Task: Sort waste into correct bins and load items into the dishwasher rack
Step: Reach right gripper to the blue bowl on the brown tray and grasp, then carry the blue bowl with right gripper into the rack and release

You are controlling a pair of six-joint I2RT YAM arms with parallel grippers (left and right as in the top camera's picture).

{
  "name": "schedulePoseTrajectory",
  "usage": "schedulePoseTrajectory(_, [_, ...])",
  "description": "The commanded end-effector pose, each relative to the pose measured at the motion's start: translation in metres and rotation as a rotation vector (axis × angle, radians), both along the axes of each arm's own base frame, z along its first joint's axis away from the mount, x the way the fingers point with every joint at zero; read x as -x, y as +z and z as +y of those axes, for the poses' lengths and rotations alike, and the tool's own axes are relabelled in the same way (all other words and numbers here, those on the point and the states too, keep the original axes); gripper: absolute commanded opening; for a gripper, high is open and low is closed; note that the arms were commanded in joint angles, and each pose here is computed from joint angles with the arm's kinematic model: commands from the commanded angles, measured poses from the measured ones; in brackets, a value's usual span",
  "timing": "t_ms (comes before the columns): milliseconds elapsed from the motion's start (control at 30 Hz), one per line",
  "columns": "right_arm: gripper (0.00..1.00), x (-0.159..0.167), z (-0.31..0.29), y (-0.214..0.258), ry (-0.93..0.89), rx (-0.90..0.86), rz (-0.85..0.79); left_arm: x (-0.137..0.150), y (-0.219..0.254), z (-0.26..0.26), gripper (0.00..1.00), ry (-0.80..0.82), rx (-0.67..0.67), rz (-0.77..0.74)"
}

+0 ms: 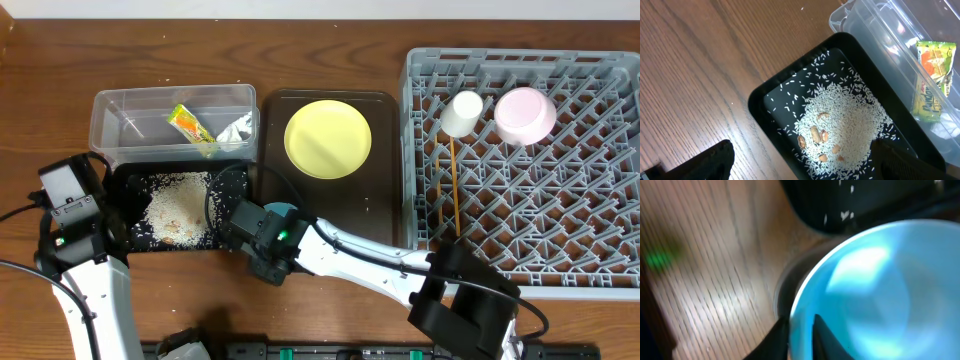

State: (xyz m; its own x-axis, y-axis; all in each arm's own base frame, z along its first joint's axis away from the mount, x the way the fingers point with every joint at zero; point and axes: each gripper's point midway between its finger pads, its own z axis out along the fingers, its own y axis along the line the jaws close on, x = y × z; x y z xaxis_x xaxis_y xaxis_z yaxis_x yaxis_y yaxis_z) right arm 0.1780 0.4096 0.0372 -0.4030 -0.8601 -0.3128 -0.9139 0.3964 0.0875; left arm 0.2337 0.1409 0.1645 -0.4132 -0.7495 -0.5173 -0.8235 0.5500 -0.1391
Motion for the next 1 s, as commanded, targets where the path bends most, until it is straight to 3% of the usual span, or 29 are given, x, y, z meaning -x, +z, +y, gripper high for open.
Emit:
schedulePoseTrajectory(0, [0.09,0.002,-0.003,-0.003,0.001,0.029,-0.007,0.000,0.006,0.004,0.89,0.017,-0.016,-0.008])
schedulePoseTrajectory(333, [0.09,0.005,-0.018,-0.008,-0.017,0.094,0.004,0.000,0.006,0.004,0.89,0.017,-0.016,-0.008])
schedulePoseTrajectory(500, [0.02,0.004,-0.018,-0.007,-0.018,0.094,0.003,0.000,0.006,0.004,0.89,0.017,-0.016,-0.008])
schedulePoseTrajectory(633, [0.01,0.000,-0.019,-0.003,-0.040,0.082,0.003,0.000,0.006,0.004,0.90,0.017,-0.016,-0.009])
schedulePoseTrajectory(967, [0.01,-0.038,-0.030,0.078,-0.247,-0.116,-0.011,0.000,0.006,0.004,0.90,0.017,-0.016,-0.008])
